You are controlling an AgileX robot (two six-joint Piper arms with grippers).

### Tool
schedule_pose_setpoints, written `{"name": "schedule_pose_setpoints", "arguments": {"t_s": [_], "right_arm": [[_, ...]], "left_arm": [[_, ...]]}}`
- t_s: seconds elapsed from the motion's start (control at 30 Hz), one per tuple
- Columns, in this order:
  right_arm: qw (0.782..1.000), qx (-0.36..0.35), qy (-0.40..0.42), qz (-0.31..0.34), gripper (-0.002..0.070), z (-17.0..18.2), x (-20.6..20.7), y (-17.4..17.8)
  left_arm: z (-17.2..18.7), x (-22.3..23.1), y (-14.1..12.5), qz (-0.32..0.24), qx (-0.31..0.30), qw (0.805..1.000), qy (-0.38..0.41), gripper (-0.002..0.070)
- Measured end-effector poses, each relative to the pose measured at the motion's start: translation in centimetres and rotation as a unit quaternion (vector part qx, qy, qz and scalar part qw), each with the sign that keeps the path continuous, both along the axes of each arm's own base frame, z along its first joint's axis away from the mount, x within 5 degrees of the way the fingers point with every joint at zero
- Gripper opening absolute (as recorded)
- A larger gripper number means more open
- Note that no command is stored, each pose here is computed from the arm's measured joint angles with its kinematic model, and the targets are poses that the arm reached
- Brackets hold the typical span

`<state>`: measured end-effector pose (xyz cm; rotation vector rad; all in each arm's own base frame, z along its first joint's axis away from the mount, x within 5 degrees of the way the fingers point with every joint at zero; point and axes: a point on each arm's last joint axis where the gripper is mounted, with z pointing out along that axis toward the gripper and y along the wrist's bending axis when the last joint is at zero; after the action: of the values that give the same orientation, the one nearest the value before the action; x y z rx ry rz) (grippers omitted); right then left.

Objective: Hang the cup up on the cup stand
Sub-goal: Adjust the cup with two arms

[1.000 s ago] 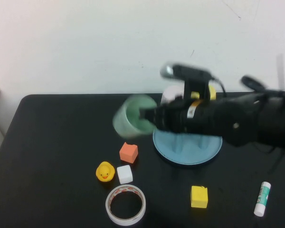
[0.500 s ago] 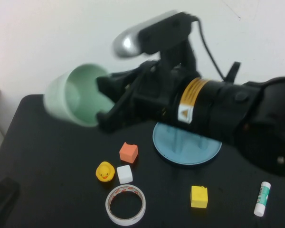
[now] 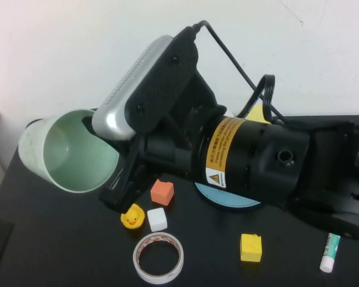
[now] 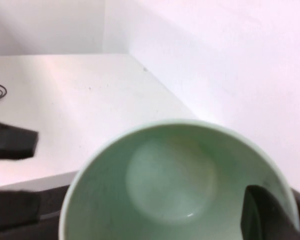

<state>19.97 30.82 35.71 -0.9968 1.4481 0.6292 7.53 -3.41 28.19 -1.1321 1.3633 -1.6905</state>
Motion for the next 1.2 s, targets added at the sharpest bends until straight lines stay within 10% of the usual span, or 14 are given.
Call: {"name": "schedule_pose_setpoints", "arguments": {"t_s": [0.4, 0.73, 1.2], "right_arm": [[0.986, 0.01, -0.118, 0.12, 0.0019, -2.0, -0.5, 3.0], [0.974, 0.024, -0.154, 0.162, 0.0019, -3.0, -0.7, 4.0], [0.956, 0.053, -0.183, 0.222, 0.0019, -4.6, -1.2, 5.1]], "left_arm": [[-0.1, 0.4, 1.0, 0.063, 0.027, 0.998, -0.002, 0.0393], [0.0, 0.2, 0.6, 0.036, 0.032, 0.999, -0.01, 0.0676], [0.0, 0.1, 0.4, 0.026, 0.009, 1.0, -0.005, 0.0639]]}}
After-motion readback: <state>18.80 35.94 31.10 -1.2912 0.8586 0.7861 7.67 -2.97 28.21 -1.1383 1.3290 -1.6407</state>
